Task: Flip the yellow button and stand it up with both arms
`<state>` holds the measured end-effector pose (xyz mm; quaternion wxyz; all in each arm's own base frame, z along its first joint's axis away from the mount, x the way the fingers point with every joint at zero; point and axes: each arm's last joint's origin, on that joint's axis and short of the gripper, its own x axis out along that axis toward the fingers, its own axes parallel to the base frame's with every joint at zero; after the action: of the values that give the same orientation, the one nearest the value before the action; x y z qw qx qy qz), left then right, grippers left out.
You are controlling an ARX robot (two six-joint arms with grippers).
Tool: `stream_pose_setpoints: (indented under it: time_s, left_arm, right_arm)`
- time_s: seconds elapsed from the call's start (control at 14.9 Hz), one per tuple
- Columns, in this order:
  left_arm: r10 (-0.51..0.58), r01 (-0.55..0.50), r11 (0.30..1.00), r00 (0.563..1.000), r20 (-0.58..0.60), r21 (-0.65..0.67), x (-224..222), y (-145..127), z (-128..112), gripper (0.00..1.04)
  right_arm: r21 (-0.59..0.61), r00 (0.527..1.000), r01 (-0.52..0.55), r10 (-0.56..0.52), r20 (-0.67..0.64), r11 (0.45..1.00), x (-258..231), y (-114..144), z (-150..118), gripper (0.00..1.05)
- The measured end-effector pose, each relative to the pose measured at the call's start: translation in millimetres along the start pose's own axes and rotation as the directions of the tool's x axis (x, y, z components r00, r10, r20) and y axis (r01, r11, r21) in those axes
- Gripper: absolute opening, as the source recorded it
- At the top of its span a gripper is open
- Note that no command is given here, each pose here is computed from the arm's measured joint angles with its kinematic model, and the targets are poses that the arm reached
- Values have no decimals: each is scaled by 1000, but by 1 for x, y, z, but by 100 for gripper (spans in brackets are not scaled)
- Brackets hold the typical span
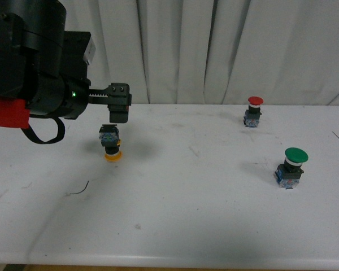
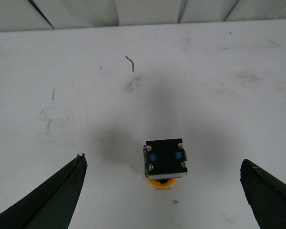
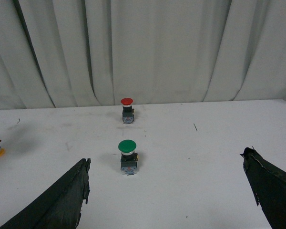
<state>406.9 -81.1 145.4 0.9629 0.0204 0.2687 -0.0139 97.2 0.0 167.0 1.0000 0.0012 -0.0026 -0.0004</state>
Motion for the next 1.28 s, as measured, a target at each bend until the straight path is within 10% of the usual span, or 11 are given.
stream_pose_setpoints:
  time_s: [1.14,1.28]
  left_arm:
    - [38,-47,998,979,-198,-42,67,-12,-26,98]
    - [36,-45,998,982,-185,-47,67,-13,-25,76]
  right_arm:
    - [0,1000,0,0,0,1000,0,0,0,98]
    - [0,1000,0,0,0,1000,0,0,0,98]
